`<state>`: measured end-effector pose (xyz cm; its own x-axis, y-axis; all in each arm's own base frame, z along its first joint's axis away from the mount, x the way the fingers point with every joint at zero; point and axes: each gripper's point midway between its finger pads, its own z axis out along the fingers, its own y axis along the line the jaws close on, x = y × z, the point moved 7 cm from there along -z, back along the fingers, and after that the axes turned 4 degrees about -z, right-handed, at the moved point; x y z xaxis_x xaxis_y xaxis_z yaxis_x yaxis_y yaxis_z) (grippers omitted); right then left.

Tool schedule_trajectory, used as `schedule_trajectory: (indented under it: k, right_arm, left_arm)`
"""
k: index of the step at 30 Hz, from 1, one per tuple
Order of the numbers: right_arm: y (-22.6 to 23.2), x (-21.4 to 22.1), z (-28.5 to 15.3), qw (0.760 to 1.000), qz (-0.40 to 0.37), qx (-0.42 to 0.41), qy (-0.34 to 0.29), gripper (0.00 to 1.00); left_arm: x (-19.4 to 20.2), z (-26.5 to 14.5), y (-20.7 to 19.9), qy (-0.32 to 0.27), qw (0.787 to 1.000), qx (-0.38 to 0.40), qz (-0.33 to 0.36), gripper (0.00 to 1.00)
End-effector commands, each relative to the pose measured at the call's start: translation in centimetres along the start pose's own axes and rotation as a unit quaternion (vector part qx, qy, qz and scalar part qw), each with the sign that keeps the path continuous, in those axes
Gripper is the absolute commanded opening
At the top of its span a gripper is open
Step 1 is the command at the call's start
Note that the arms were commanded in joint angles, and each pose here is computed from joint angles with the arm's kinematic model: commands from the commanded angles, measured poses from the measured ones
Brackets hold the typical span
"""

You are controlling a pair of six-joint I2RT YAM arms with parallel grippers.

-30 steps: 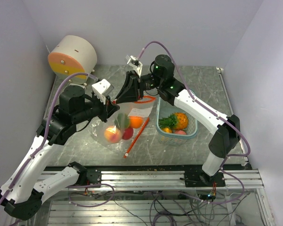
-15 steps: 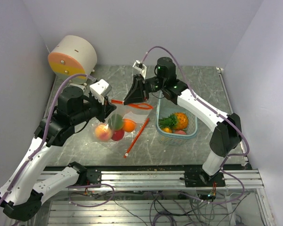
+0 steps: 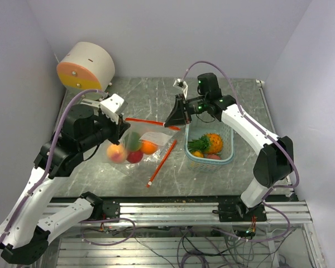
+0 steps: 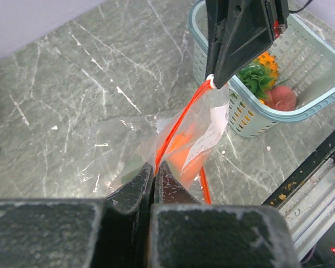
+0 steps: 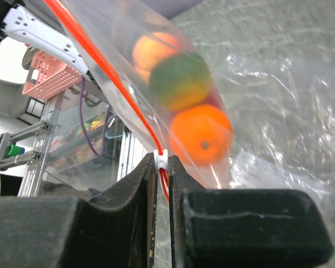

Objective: Place the food in the zip-top bag and seal the zipper
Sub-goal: Zip the zipper food storage bag at the center of the board, then place the zipper food storage bag at the center of the board.

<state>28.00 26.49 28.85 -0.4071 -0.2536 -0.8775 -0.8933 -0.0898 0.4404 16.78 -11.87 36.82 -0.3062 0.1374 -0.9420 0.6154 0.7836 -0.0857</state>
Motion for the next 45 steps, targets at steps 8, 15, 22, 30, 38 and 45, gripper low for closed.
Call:
schedule_trajectory:
  k: [8,15,22,30,38,45]
  right_arm:
    - [-1.8,3.8,-2.5,0.995,0.030,0.087,0.047,0.08]
    - [-3.1,3.2,-3.0,0.986,0.036,0.146,0.066,0.06]
    - [-3.5,1.6,-3.1,0.984,0.036,0.162,0.061,0.30]
    - [-4.3,-5.2,-3.2,0.970,0.036,0.236,-0.051,1.00]
    - [-8.5,-3.9,2.9,0.936,0.100,0.332,0.053,1.00]
    - [-11.3,-0.3,6.1,0.909,0.169,0.365,0.108,1.00]
  left_arm:
    - [-2.5,-1.9,1.4,-0.062,0.995,-0.073,0.017,0.07]
    - [-2.5,-2.0,1.6,-0.066,0.994,-0.085,0.018,0.07]
    - [-2.3,-2.1,2.1,-0.067,0.992,-0.107,0.016,0.07]
    - [-3.0,-3.4,6.1,-0.116,0.937,-0.324,-0.063,0.07]
    - [-2.7,-6.7,9.8,-0.114,0.778,-0.606,-0.120,0.09]
    - [-0.5,-5.3,10.2,-0.087,0.772,-0.614,-0.138,0.63]
